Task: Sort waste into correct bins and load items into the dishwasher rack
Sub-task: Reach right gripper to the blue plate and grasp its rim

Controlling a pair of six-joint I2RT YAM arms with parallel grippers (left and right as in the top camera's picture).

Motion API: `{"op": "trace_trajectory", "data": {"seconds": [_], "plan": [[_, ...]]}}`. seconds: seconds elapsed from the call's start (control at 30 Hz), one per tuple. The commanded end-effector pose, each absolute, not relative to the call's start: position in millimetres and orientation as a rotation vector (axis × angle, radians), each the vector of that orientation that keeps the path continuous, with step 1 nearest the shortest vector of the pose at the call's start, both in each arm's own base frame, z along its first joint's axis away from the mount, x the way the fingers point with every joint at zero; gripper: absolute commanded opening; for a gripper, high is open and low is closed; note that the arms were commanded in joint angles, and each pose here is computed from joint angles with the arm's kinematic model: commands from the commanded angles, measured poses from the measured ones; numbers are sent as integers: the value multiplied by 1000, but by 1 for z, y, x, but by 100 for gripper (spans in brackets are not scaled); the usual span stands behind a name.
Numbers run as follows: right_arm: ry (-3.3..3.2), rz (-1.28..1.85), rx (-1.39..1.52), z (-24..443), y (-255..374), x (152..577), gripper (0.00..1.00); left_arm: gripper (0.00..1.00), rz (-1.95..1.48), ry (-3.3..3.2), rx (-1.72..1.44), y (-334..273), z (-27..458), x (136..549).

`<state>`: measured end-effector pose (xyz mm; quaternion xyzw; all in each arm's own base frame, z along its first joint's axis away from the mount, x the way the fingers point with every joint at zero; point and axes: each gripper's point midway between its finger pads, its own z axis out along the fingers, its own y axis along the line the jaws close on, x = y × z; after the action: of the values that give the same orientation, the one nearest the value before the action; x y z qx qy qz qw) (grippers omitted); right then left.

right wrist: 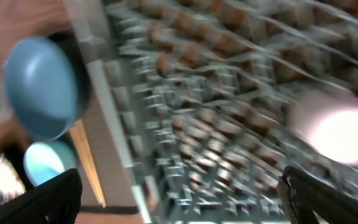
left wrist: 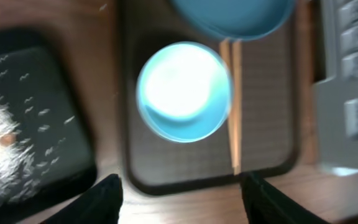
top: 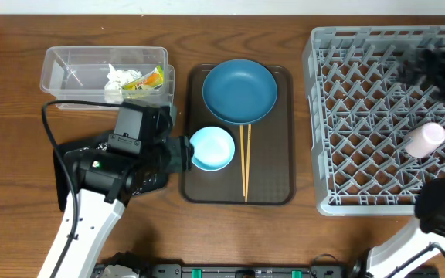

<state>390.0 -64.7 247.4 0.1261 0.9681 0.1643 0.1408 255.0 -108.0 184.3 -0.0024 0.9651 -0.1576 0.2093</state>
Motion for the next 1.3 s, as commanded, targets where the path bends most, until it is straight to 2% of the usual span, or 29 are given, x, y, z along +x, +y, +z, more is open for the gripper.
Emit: {"op": "trace_trajectory", "data": {"seconds": [0.0,0.1,0.2,0.47,1.0,1.07,1.2,1.27], "plan": [[2744,580,110,264,-3,403,99,69,-331,2714,-17,-96,177,257],[2687,698,-107,267,62,415,99,76,-325,2735,-19,-96,172,257],[2645,661,-252,261,110,427,99,77,-322,2743,-19,-97,170,258],[2711,245,-56,199,156,444,97,77,-322,2746,-20,-97,169,258],[2912,98,200,62,177,448,78,77,-322,2746,-19,-97,169,258],[2923,91,206,52,177,450,71,77,-322,2746,-19,-97,169,258],[2935,83,205,40,178,451,40,77,-322,2746,-19,-97,169,258],[2939,81,209,36,178,451,31,77,-322,2746,-19,-97,169,258]]}}
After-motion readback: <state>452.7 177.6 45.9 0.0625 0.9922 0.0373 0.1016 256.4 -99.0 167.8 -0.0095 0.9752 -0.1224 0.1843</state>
